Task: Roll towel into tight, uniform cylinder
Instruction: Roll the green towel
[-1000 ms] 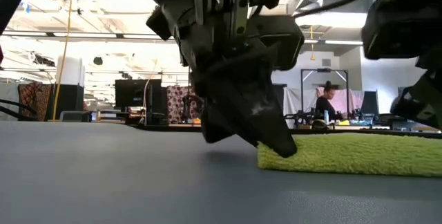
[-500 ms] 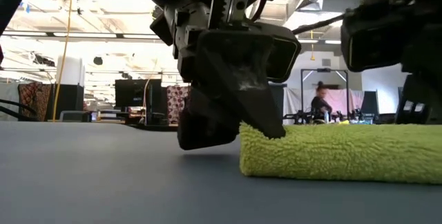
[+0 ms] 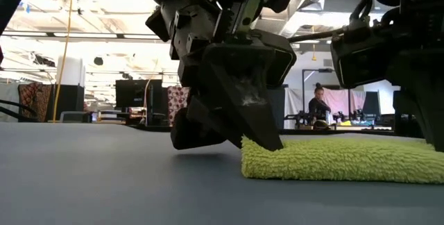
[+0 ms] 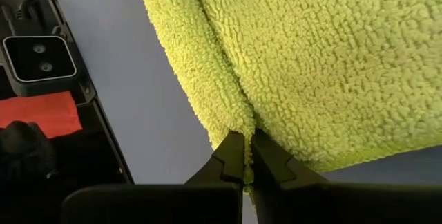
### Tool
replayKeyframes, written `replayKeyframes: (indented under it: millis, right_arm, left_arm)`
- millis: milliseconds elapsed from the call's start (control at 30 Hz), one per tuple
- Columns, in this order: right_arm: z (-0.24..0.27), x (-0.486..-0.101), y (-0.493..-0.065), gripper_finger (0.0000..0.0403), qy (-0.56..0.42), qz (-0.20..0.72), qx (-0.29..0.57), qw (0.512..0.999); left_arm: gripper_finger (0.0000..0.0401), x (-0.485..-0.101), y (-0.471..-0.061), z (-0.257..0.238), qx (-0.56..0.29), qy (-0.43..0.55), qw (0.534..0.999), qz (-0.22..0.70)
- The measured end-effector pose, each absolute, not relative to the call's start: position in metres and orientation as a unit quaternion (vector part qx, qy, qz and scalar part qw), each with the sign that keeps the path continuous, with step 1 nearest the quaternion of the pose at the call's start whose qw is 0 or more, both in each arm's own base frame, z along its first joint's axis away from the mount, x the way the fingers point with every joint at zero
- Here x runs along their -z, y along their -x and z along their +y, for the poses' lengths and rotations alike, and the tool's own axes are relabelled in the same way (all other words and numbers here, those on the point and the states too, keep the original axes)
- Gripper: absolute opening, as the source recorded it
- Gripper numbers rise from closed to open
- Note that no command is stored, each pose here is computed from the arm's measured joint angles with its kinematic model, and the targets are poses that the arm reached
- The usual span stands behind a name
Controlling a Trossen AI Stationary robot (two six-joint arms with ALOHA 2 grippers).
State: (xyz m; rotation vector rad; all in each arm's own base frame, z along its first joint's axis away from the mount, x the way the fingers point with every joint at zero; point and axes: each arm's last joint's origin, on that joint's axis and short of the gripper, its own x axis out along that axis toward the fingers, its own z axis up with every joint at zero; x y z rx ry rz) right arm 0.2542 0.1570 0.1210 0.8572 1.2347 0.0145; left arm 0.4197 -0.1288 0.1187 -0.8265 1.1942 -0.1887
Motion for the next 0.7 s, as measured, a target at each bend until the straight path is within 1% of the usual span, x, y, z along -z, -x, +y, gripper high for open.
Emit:
replayKeyframes:
  millis: [233,367,500,567,633,700]
  right_arm:
    - [0.157,-0.115,-0.254,0.0028,-0.384,0.565,0.006,0.730]
    - [0.153,-0.113,-0.254,0.0028,-0.384,0.572,0.019,0.725]
    - [0.153,-0.113,-0.253,0.0028,-0.382,0.575,0.024,0.723]
    - [0.152,-0.113,-0.253,0.0028,-0.385,0.574,0.027,0.722]
    - [0.151,-0.112,-0.254,0.0028,-0.387,0.573,0.029,0.722]
    - [0.150,-0.112,-0.254,0.0028,-0.388,0.573,0.030,0.722]
  left_arm:
    - [0.0071,-0.122,-0.418,-0.123,0.086,0.374,0.741,0.552]
    - [0.0085,-0.135,-0.415,-0.120,0.099,0.351,0.756,0.544]
    - [0.0086,-0.160,-0.411,-0.120,0.102,0.302,0.800,0.509]
    - [0.0086,-0.173,-0.411,-0.122,0.091,0.268,0.832,0.477]
    - [0.0086,-0.184,-0.411,-0.130,0.081,0.223,0.870,0.432]
    - [0.0086,-0.196,-0.415,-0.143,0.087,0.168,0.914,0.359]
